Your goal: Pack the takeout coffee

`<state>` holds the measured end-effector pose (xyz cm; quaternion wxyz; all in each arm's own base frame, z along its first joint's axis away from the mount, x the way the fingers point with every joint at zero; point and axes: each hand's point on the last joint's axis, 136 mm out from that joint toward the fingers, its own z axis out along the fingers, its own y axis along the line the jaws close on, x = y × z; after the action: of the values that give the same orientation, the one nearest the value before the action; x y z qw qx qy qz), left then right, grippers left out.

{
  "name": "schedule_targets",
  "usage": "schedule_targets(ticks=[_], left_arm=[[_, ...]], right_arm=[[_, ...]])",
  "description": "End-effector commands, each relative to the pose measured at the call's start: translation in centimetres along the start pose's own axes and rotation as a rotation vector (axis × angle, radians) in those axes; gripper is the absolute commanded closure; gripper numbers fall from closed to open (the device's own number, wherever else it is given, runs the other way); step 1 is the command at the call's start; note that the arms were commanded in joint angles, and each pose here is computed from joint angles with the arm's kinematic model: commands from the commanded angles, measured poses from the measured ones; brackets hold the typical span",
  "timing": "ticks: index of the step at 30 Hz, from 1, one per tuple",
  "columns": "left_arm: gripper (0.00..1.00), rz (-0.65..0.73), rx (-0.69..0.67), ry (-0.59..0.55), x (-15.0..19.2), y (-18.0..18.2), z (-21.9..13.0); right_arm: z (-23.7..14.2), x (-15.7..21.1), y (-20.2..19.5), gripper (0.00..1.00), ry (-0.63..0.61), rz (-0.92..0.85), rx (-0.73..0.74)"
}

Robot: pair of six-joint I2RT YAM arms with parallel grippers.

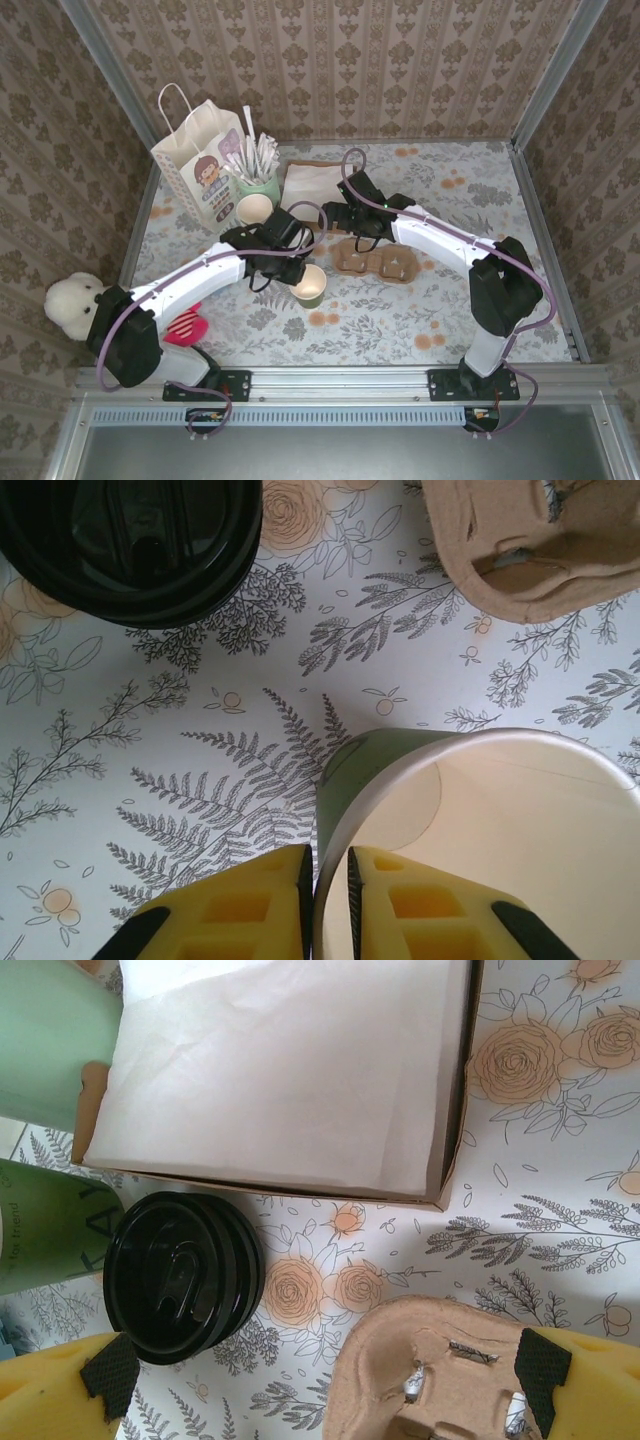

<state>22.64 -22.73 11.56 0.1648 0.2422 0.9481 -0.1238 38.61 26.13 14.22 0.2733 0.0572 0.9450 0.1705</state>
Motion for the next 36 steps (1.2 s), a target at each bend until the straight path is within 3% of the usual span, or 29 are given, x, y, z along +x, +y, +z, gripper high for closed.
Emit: schedule_targets(ticks=[1, 8, 13, 16, 21, 26, 31, 36], left_arm=[[0.79, 0.032, 0.043, -0.028, -0.9, -1.1, -0.9], [0.68, 0.032, 0.089, -0.094, -1.6, -1.7, -3.0], [0.49, 0.002, 0.115, -0.229, -3.0, -1.7, -5.9], [0.3, -0.059, 0.055, -0.343, -3.8, 0.0, -7.4], [0.05, -0.292, -0.065, -0.561, -4.7, 4.4, -10.2], [0.0, -0.534, -0.169, -0.703, -3.0, 8.7, -11.5], [0.0, -0.612, -0.148, -0.74, -1.6, 10.2, -11.7], [0.0, -0.636, -0.162, -0.731, -0.6, 11.1, -11.4]], right_arm=[[0.6, 0.6, 0.3, 0.0, 0.027, 0.009, -0.027], [1.6, 1.4, 2.7, 0.03, 0.101, -0.065, -0.139], [3.1, 2.4, 4.4, 0.11, 0.151, -0.145, -0.22], [4.2, 2.5, 4.5, 0.18, 0.164, -0.185, -0.21], [6.3, 2.8, 4.7, 0.28, 0.198, -0.202, -0.181], [8.2, 3.0, 4.8, 0.35, 0.204, -0.216, -0.13], [9.4, 3.3, 4.7, 0.45, 0.227, -0.242, -0.093], [10.5, 3.9, 4.0, 0.48, 0.253, -0.26, -0.035]])
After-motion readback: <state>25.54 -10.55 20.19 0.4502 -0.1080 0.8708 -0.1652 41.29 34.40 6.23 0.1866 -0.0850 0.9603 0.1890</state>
